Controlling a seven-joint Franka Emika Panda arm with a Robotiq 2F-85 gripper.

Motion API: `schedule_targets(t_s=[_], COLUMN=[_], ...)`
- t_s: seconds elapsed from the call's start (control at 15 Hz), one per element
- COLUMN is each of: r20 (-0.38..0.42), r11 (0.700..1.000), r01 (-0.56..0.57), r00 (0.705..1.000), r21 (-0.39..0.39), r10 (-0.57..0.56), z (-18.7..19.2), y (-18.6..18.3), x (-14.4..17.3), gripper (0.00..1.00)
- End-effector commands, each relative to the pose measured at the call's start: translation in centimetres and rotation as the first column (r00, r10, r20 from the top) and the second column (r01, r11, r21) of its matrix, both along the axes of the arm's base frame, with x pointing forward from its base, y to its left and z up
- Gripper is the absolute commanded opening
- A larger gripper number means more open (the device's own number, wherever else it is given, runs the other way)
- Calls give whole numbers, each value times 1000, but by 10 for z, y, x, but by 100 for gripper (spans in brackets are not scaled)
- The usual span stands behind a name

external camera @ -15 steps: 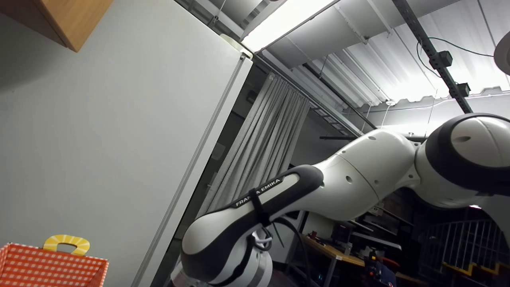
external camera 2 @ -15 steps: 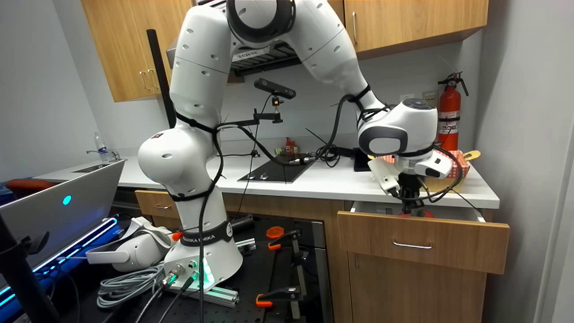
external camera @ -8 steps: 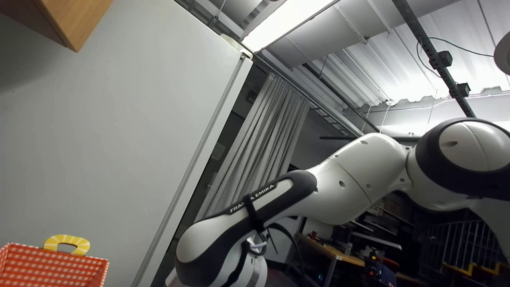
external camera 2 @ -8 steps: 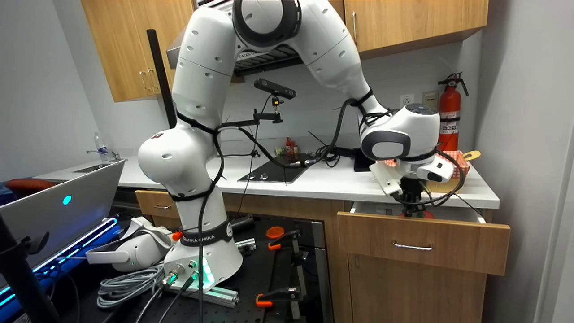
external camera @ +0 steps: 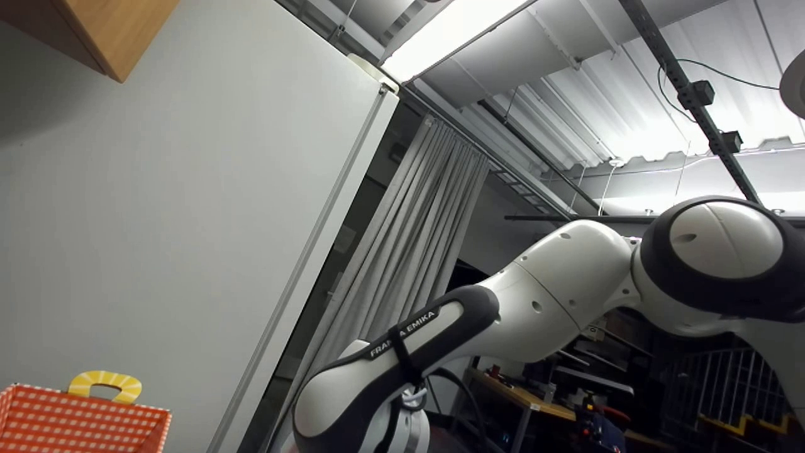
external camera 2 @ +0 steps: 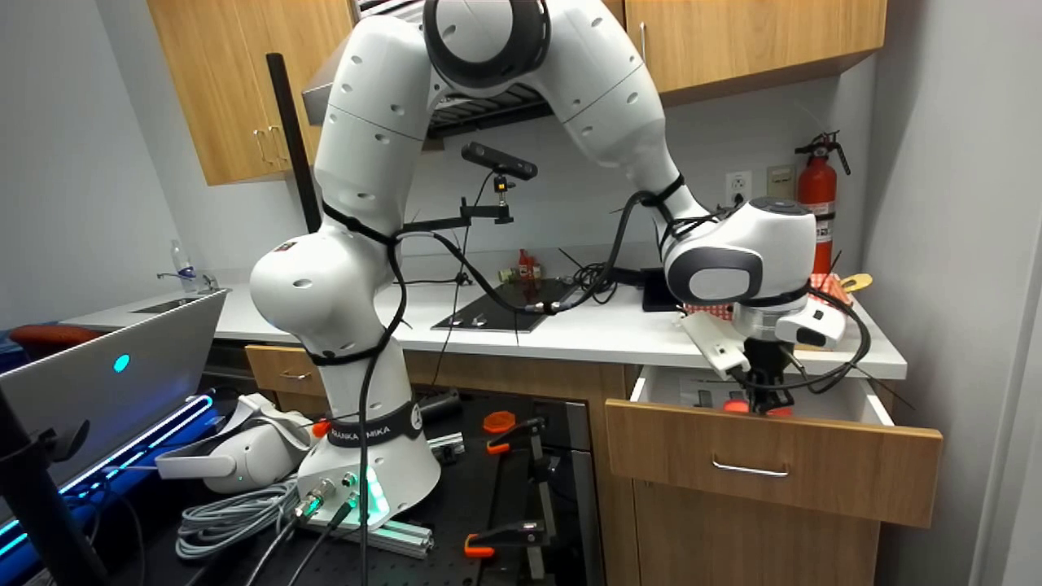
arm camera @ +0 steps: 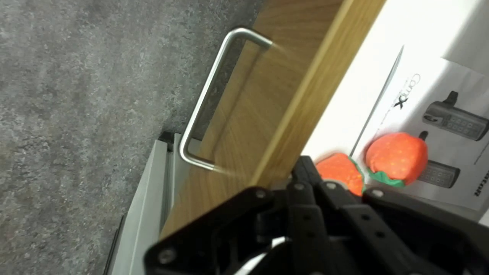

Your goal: Open the top drawer of the kitchen unit

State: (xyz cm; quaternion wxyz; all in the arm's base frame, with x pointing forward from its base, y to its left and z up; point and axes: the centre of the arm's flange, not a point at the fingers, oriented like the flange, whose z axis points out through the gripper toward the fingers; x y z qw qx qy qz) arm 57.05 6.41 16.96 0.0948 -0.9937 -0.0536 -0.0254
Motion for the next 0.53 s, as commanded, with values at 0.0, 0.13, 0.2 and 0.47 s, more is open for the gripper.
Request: schedule_targets(t_s=[0.0, 0.13, 0.2, 0.47], r20=[37, 41, 40, 25], r11=[996, 989, 984, 952], r01=[4, 3, 2, 22], r00=[999, 999, 999, 1000], r21=[-89, -147, -176, -307], r10=[0, 3, 5, -15], z=[1, 2, 4, 8], y=[-51, -78, -92, -155], x=[2, -10, -14, -36], gripper=[0, 0, 0, 0])
